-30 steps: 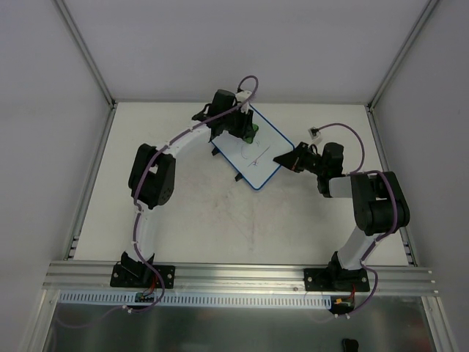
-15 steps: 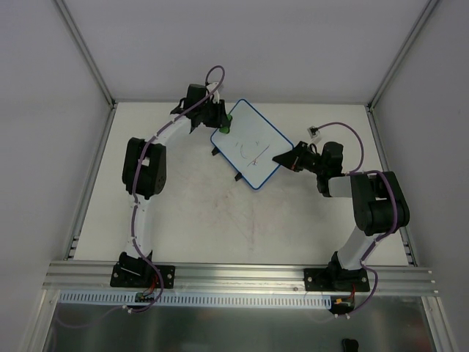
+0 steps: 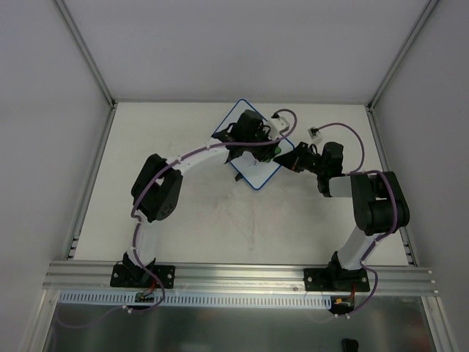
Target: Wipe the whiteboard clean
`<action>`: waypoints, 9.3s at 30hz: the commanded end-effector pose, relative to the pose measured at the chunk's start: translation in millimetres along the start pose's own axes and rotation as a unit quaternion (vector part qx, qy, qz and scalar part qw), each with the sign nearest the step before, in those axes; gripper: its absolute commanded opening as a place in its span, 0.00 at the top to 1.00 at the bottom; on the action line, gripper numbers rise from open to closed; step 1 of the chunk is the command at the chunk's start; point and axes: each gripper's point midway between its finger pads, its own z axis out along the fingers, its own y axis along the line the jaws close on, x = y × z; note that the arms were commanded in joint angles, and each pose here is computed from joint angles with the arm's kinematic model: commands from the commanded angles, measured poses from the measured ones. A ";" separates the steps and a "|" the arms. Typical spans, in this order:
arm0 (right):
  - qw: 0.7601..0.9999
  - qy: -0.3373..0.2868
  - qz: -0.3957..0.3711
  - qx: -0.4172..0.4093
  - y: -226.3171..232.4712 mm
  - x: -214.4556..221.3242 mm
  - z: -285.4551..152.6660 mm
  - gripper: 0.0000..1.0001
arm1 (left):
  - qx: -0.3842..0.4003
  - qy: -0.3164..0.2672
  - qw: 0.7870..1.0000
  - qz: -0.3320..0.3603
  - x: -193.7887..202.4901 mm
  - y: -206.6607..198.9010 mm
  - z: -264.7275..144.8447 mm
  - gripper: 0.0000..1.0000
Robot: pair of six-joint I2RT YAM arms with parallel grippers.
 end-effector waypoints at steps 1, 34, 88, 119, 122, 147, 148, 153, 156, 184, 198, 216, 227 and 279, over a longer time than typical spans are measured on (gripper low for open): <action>0.994 0.005 -0.078 -0.081 42.0 -11.1 6.3 1.00 | 0.027 0.061 0.994 0.082 45.2 -39.6 15.5 1.00; 0.993 0.004 -0.079 -0.085 47.1 -13.0 5.2 1.00 | -0.065 0.002 0.959 -0.278 89.1 132.5 -29.0 1.00; 0.993 0.003 -0.076 -0.091 51.5 -16.3 5.3 1.00 | -0.061 0.087 0.980 -0.168 110.7 90.0 -26.9 1.00; 0.993 0.005 -0.072 -0.092 51.7 -15.9 6.4 1.00 | 0.035 0.116 0.991 0.053 109.6 -5.9 -2.2 1.00; 0.993 0.005 -0.072 -0.092 51.2 -15.1 5.5 1.00 | -0.006 0.095 0.995 -0.013 93.3 30.8 -7.3 1.00; 0.993 0.005 -0.068 -0.093 50.2 -13.0 5.9 1.00 | -0.253 -0.087 0.843 -0.467 135.8 60.1 -228.2 1.00; 0.993 0.005 -0.067 -0.092 49.2 -12.4 5.5 1.00 | -0.272 -0.053 0.829 -0.485 157.7 52.2 -233.5 1.00; 0.994 0.005 -0.064 -0.091 46.0 -9.6 5.7 1.00 | -0.405 0.000 0.730 -0.551 228.2 40.3 -275.6 1.00; 0.994 0.006 -0.062 -0.091 46.1 -8.8 6.1 1.00 | -0.415 -0.002 0.700 -0.580 246.2 26.2 -283.6 1.00; 0.993 0.002 -0.067 -0.094 48.1 -6.2 2.7 1.00 | -0.342 0.140 0.703 -0.608 281.8 -9.9 -250.9 0.78; 0.993 0.002 -0.070 -0.099 50.8 -6.3 3.1 1.00 | -0.320 0.108 0.727 -0.598 266.0 -11.7 -253.3 0.42; 0.992 0.002 -0.073 -0.100 52.5 -6.1 3.8 0.97 | -0.239 -0.058 0.813 -0.527 213.1 -28.9 -276.0 0.01; 0.993 0.003 -0.069 -0.099 51.3 -5.1 4.6 0.71 | -0.215 -0.112 0.833 -0.498 204.1 -40.5 -286.7 0.01; 0.979 -0.127 -0.095 0.125 27.9 80.7 -146.3 0.01 | -0.251 -0.165 0.867 -0.398 212.1 -20.7 -286.9 0.01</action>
